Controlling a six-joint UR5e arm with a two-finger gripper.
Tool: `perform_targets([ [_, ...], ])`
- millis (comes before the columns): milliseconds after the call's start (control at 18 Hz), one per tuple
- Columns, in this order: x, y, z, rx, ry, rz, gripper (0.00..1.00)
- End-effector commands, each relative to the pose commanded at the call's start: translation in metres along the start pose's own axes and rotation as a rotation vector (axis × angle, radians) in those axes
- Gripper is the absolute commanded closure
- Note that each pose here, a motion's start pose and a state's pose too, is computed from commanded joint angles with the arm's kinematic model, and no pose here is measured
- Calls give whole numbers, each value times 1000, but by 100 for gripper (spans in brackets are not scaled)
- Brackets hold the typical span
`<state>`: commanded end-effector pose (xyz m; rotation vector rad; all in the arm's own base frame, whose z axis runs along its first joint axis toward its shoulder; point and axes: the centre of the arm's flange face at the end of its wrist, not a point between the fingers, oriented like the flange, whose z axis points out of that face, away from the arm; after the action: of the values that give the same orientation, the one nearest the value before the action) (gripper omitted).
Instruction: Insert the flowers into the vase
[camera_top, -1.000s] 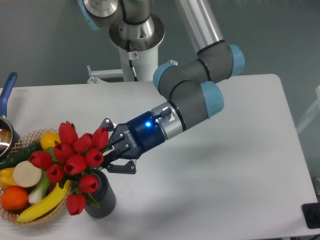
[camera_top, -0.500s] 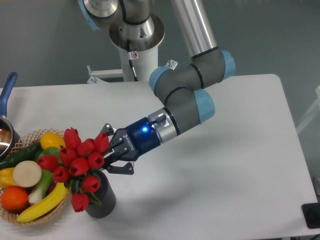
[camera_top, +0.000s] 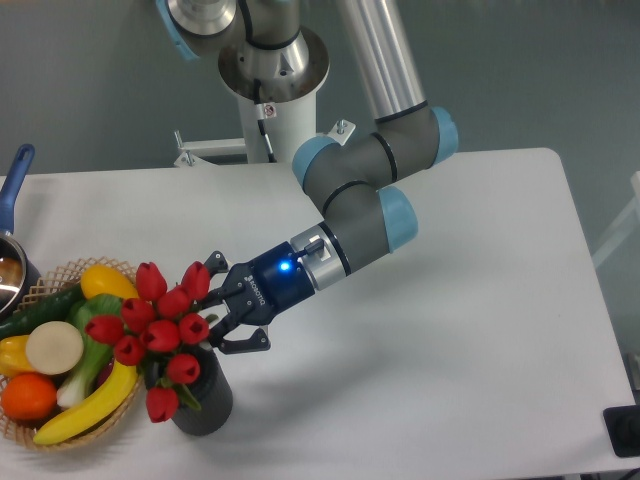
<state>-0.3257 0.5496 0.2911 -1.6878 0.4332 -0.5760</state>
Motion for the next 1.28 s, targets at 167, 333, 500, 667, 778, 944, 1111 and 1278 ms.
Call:
perform_targets([
  [167,-1,1,-2,-24,-11,0,0],
  [333,-9,2,-17,-47,-45,-5,0],
  [500,-14,3,-46,-89,-109,-25,0],
  [667,-8,-15,-89,-190,-229,-64,0],
  [778,-6,-29,-120,-311,-332,-41,0],
  [944,8,-47,-145,-565,-480,-4,0],
  [1111,15,-50,-173,-863,-633,8,0],
  [1278,16,-48,-194,-1008,-710,-18,0],
])
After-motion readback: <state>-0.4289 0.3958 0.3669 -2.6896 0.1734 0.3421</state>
